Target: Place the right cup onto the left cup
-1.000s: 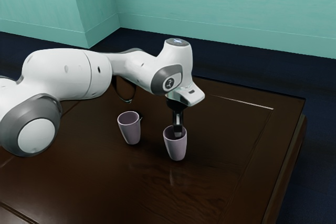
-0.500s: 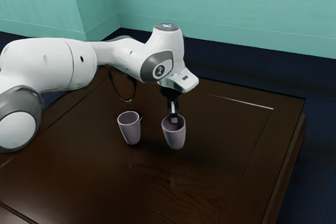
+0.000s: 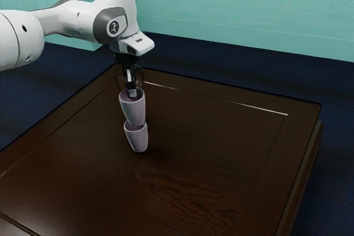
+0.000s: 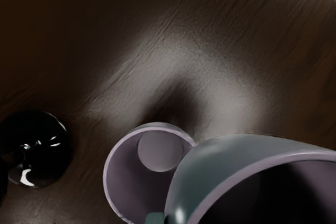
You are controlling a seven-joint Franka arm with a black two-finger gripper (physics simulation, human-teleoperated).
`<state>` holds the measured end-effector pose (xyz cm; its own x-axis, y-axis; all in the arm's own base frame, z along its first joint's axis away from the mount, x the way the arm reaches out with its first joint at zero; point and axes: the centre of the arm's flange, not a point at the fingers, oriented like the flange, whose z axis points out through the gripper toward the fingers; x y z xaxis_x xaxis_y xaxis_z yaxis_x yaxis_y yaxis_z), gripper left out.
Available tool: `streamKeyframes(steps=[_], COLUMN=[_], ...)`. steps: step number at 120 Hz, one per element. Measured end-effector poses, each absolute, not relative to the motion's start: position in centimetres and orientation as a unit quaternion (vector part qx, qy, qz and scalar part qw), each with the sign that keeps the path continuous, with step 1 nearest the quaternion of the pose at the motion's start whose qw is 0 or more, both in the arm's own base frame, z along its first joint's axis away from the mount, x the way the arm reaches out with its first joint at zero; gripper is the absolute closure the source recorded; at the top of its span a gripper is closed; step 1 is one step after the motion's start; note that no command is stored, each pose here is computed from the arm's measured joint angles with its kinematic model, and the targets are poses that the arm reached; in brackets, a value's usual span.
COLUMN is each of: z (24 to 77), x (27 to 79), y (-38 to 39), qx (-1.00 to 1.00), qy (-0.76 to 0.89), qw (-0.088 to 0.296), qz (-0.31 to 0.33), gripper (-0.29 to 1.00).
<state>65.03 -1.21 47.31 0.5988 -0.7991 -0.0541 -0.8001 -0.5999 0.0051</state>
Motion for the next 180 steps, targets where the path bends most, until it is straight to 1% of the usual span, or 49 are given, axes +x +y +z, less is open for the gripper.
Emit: streamKeyframes(steps=[21,36,80,118,143,164,172,180], z=[45.6,44.7,44.4,43.4,41.2,41.6,42.1,43.1], x=[64.4,64.8,67.6,69.1,69.8,69.7,69.6,69.4], y=[0.6,1.1,0.5,-1.4,-1.6,-1.6,-1.6,-1.8], qx=[-0.889,-0.881,-0.859,-0.845,-0.841,-0.840,-0.840,-0.840], qy=[0.454,0.467,0.504,0.527,0.531,0.533,0.533,0.535], qw=[0.001,0.008,0.038,0.045,0.040,0.040,0.041,0.044], qz=[0.056,0.071,0.079,0.082,0.091,0.089,0.087,0.082], gripper=[0.79,0.79,0.79,0.79,0.78,0.40,0.29,0.21])
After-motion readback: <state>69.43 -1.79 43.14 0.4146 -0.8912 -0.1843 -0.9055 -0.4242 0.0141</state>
